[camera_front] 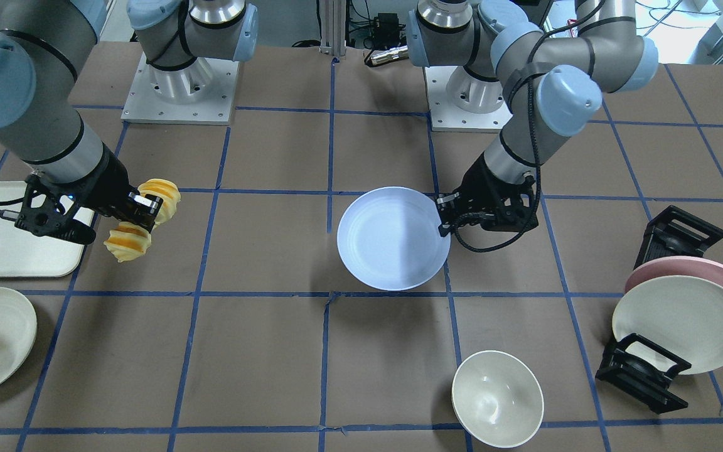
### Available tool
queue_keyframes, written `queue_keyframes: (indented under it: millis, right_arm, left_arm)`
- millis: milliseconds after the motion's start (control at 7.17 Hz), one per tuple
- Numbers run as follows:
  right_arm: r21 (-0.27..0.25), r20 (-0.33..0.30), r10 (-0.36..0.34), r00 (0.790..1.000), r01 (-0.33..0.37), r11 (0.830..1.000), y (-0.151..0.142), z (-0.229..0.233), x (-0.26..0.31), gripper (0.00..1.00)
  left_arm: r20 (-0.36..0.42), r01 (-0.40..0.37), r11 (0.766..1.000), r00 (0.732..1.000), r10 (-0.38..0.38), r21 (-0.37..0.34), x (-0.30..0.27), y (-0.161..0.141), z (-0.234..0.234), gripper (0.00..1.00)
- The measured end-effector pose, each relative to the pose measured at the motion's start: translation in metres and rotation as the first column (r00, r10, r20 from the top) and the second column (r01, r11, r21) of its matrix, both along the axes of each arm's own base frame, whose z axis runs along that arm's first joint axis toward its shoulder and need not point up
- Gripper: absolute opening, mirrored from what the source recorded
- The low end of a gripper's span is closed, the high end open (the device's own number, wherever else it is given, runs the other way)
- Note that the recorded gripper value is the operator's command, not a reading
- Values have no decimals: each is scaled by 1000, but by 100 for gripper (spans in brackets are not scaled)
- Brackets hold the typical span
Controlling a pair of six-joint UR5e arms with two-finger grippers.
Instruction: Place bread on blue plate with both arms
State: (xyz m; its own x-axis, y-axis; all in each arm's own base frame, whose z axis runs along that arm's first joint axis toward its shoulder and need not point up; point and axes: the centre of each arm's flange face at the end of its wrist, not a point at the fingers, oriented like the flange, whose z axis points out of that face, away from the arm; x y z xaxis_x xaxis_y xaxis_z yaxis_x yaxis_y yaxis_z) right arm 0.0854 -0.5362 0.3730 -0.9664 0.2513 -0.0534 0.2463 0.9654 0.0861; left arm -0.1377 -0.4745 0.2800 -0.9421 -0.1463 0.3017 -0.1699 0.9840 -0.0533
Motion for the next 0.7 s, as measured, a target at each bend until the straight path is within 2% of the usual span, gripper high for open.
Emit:
queue_keyframes:
  millis: [279, 419, 558, 698]
  right_arm:
    - [9, 38, -3, 999, 2, 1000, -6, -13, 23, 0]
    - [1, 43, 1, 999, -1, 1000, -7, -20, 49, 0]
    - [-7, 42, -25, 999, 25, 1000, -7, -29, 79, 0]
    - [-19, 39, -47, 998, 48, 999, -6, -38, 110, 0]
  left_arm:
    - [-18, -25, 999, 1000, 25, -26, -50, 1, -35, 0]
    - [-26, -50, 999, 998, 49, -22, -65, 1, -50, 0]
    - [-28, -63, 998, 998, 62, -8, -74, 2, -62, 0]
    - [-27, -70, 997, 997, 71, 12, -81, 4, -73, 51]
